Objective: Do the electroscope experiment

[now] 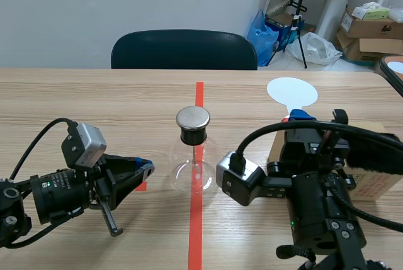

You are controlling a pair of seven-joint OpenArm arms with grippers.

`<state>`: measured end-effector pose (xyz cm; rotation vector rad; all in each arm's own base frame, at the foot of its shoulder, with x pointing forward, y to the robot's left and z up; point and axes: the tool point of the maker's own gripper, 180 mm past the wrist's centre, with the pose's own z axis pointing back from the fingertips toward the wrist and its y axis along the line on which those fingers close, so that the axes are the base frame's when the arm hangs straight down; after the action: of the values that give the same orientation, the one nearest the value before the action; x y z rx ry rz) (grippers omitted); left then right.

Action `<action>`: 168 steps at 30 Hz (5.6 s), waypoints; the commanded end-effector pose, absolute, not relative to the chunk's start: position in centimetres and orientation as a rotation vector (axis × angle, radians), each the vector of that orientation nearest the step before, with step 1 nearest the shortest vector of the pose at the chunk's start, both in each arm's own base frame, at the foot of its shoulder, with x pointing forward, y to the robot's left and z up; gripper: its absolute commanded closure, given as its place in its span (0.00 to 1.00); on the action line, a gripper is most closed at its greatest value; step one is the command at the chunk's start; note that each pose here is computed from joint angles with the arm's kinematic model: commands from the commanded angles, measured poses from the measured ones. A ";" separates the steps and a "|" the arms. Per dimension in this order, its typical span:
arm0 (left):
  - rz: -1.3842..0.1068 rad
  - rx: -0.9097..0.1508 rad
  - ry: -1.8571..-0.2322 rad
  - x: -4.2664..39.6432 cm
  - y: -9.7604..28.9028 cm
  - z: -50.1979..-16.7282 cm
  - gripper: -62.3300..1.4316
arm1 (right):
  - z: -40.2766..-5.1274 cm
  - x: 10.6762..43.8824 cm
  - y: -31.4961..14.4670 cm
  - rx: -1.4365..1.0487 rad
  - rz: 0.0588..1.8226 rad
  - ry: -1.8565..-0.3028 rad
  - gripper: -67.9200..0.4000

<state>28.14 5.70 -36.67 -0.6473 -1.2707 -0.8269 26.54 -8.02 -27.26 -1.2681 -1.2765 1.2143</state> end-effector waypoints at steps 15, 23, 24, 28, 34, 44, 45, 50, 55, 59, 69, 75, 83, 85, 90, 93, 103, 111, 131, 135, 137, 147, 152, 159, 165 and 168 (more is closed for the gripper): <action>-0.821 -0.677 -1.312 28.4 4.9 -35.5 0.93 | -26.2 27.0 -8.3 -1.298 1.198 -1.303 0.97; -0.821 -0.677 -1.312 28.4 4.9 -35.5 0.93 | -26.2 27.0 -8.3 -1.298 1.198 -1.303 0.97; -0.821 -0.677 -1.312 28.4 4.9 -35.5 0.93 | -26.2 27.0 -8.3 -1.298 1.198 -1.303 0.97; -0.821 -0.677 -1.312 28.4 4.9 -35.5 0.93 | -26.2 27.0 -8.3 -1.298 1.198 -1.303 0.97; -0.821 -0.677 -1.312 28.4 4.9 -35.5 0.93 | -26.2 27.0 -8.3 -1.298 1.198 -1.303 0.97; -0.821 -0.677 -1.312 28.4 4.9 -35.5 0.93 | -26.2 27.0 -8.3 -1.298 1.198 -1.303 0.97; -0.821 -0.677 -1.312 28.4 4.9 -35.5 0.93 | -26.2 27.0 -8.3 -1.298 1.198 -1.303 0.97; -0.821 -0.677 -1.312 28.4 4.9 -35.5 0.93 | -26.2 27.0 -8.3 -1.298 1.198 -1.303 0.97; -0.821 -0.677 -1.312 28.4 4.9 -35.5 0.93 | -26.2 27.0 -8.3 -1.298 1.198 -1.303 0.97; -0.821 -0.677 -1.312 28.4 4.9 -35.5 0.93 | -26.2 27.0 -8.3 -1.298 1.198 -1.303 0.97; -0.821 -0.677 -1.312 28.4 4.9 -35.5 0.93 | -26.3 27.0 -8.3 -1.296 1.202 -1.300 0.97; -0.821 -0.677 -1.312 28.4 4.9 -35.5 0.93 | -26.3 27.0 -7.7 -1.283 1.226 -1.320 0.97; -0.821 -0.677 -1.312 28.4 4.9 -35.5 0.93 | -26.5 26.7 -5.3 -1.216 1.336 -1.415 0.97; -0.821 -0.677 -1.312 28.4 4.9 -35.5 0.93 | -26.5 26.5 -4.5 -1.197 1.372 -1.445 0.97; -0.821 -0.677 -1.312 28.4 4.9 -35.5 0.93 | -26.7 25.9 -2.6 -1.133 1.463 -1.520 0.97; -0.821 -0.677 -1.312 28.4 4.9 -35.5 0.93 | -26.8 25.5 -1.5 -1.099 1.514 -1.562 0.97; -0.821 -0.677 -1.312 28.4 4.9 -35.5 0.93 | -27.0 24.3 0.6 -1.014 1.618 -1.653 0.97; -0.821 -0.677 -1.312 28.4 4.9 -35.5 0.93 | -27.1 23.7 1.6 -0.974 1.664 -1.693 0.97; -0.821 -0.677 -1.312 28.4 4.9 -35.5 0.93 | -27.1 23.7 1.7 -0.970 1.668 -1.697 0.97; -0.821 -0.677 -1.312 28.4 4.9 -35.5 0.93 | -27.1 23.7 1.7 -0.970 1.668 -1.697 0.97; -0.821 -0.677 -1.312 28.4 4.9 -35.5 0.93 | -27.2 23.7 1.6 -0.967 1.671 -1.692 0.97; -0.820 -0.678 -1.312 28.4 4.9 -35.5 0.93 | -27.5 23.7 1.6 -0.958 1.683 -1.675 0.97; -0.820 -0.678 -1.312 28.4 4.9 -35.5 0.93 | -27.5 23.7 1.6 -0.958 1.683 -1.675 0.97; -0.820 -0.678 -1.313 28.4 4.9 -35.5 0.93 | -27.5 23.7 1.6 -0.958 1.683 -1.675 0.97; -0.820 -0.678 -1.313 28.4 4.9 -35.5 0.93 | -27.5 23.7 1.6 -0.959 1.682 -1.675 0.97; -0.820 -0.678 -1.313 28.4 4.9 -35.5 0.93 | -27.5 23.7 1.6 -0.959 1.682 -1.675 0.97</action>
<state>28.15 5.67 -36.64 -0.6479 -1.2716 -0.8273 23.22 1.89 -28.42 -0.9186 -1.6484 1.6891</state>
